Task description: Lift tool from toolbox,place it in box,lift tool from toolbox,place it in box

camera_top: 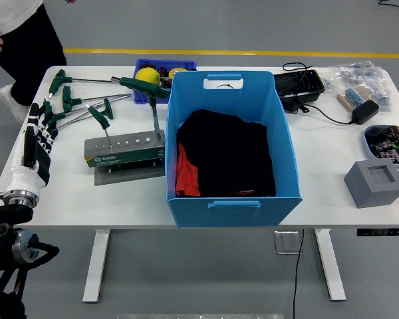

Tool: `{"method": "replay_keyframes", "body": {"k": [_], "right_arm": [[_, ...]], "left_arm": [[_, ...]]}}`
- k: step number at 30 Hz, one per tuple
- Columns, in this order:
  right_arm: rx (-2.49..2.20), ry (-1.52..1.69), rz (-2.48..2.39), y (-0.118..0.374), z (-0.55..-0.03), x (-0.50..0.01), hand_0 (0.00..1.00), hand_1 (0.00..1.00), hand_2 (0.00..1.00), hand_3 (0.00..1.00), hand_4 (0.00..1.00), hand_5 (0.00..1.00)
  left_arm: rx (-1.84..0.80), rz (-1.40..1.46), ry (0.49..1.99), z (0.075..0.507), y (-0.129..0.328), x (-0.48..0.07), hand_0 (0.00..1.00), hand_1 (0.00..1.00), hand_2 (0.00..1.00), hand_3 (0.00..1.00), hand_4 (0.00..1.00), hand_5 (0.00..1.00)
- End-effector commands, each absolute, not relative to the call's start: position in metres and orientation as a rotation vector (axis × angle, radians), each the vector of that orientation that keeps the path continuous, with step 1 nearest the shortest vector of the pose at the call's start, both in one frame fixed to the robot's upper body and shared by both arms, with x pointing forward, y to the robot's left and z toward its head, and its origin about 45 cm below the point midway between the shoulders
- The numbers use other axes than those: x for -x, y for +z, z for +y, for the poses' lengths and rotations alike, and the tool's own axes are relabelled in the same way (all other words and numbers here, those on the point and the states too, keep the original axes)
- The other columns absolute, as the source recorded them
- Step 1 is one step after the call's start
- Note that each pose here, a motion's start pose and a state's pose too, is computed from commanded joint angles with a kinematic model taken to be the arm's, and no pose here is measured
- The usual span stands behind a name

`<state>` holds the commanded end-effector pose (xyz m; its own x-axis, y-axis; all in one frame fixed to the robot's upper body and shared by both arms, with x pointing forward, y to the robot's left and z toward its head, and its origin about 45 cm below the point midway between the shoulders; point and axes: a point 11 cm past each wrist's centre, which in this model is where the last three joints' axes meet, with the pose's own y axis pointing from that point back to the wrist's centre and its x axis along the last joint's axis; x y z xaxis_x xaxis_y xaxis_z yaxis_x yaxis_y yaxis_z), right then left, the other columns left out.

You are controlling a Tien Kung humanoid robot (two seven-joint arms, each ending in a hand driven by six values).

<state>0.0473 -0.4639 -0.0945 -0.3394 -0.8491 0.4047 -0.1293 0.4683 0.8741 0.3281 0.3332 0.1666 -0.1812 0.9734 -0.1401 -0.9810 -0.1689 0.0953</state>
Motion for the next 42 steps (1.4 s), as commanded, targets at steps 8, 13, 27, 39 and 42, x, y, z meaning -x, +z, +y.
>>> {"method": "replay_keyframes", "body": {"k": [8,13,27,39,42], "right_arm": [[-0.833,-0.954,-1.767,-0.095,-0.464,-0.046,0.684,0.664,0.727,0.573,0.769,0.693],[-0.832,-0.954,-1.764,-0.095,-0.464,-0.045,0.683,0.663,0.727,0.573,0.769,0.693],[-0.83,-0.956,-1.769,-0.095,-0.464,-0.046,0.683,0.663,0.727,0.573,0.769,0.693],[-0.833,-0.956,-1.775,-0.094,-0.464,-0.048,0.683,0.664,0.727,0.573,0.769,0.693],[-0.834,-0.955,-1.775,-0.094,-0.464,-0.048,0.683,0.664,0.727,0.573,0.769,0.694]], "left_arm": [[0.048,0.186,1.74,0.332,0.166,-0.328,0.998,0.998,0.998,0.998,0.887,0.998],[0.043,0.181,1.738,0.332,0.166,-0.328,0.998,0.998,0.998,0.998,0.887,0.998],[0.038,0.175,1.736,0.331,0.167,-0.328,0.998,0.998,0.998,0.998,0.886,0.998],[0.016,0.119,1.735,0.329,0.173,-0.331,0.998,0.998,0.998,0.998,0.913,0.998],[-0.016,0.047,1.737,0.328,0.181,-0.333,0.998,0.998,0.998,0.998,0.998,0.895]]}}
